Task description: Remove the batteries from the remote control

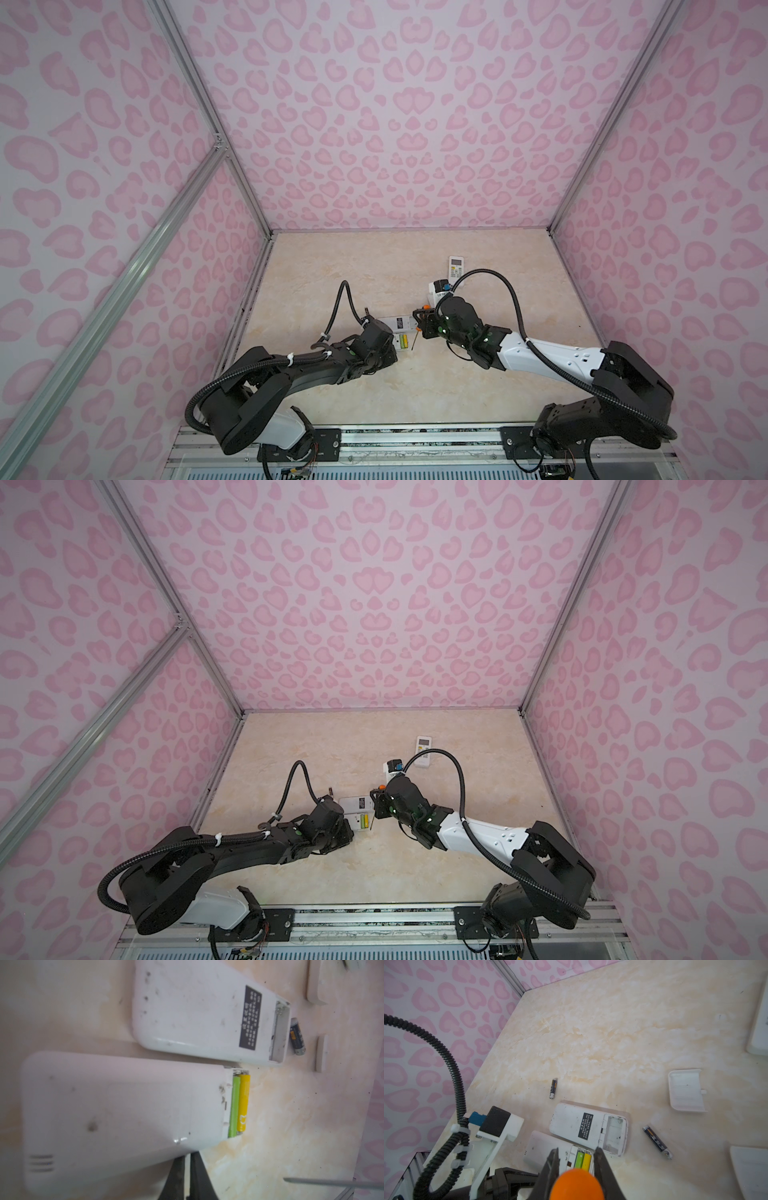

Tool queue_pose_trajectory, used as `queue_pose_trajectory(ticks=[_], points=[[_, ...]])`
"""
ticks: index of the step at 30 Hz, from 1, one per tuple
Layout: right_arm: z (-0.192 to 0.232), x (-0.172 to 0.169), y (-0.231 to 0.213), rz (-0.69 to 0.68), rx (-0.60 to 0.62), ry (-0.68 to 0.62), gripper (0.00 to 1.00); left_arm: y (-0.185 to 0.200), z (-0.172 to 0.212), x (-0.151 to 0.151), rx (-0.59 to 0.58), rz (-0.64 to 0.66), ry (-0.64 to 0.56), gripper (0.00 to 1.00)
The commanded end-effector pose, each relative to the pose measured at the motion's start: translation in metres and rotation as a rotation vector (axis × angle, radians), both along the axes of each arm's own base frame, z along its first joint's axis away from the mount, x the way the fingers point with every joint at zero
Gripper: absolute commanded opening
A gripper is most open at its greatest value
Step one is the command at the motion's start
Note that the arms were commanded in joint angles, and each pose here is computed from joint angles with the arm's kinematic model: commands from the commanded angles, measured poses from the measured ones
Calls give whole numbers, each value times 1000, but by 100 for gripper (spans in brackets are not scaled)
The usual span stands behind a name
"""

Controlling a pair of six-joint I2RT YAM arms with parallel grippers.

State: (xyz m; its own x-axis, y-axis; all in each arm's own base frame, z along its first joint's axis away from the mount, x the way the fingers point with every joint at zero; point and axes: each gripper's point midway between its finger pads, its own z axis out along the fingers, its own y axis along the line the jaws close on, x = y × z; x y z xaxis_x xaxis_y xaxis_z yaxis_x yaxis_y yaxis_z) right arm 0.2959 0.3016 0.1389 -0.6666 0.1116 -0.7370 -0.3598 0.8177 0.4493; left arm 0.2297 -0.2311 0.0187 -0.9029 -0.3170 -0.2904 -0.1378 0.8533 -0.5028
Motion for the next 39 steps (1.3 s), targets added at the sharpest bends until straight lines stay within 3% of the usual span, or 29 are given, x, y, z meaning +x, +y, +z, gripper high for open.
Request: queue_pose_trajectory(ticks=[1, 9, 16, 28, 39], points=[[2, 9, -3, -12, -42, -46, 0, 5, 0, 0, 18, -5, -2, 12], [5, 38, 12, 19, -95, -89, 0, 30, -5, -3, 34, 43, 8, 18], [-8, 42, 19, 44, -120, -74, 0, 53, 5, 16, 33, 85, -28, 21], [-13, 43, 24, 55, -120, -84, 0, 60, 16, 36, 13, 90, -43, 23], [-4, 32, 40, 137, -94, -160, 0, 57, 28, 28, -55, 100, -58, 44]])
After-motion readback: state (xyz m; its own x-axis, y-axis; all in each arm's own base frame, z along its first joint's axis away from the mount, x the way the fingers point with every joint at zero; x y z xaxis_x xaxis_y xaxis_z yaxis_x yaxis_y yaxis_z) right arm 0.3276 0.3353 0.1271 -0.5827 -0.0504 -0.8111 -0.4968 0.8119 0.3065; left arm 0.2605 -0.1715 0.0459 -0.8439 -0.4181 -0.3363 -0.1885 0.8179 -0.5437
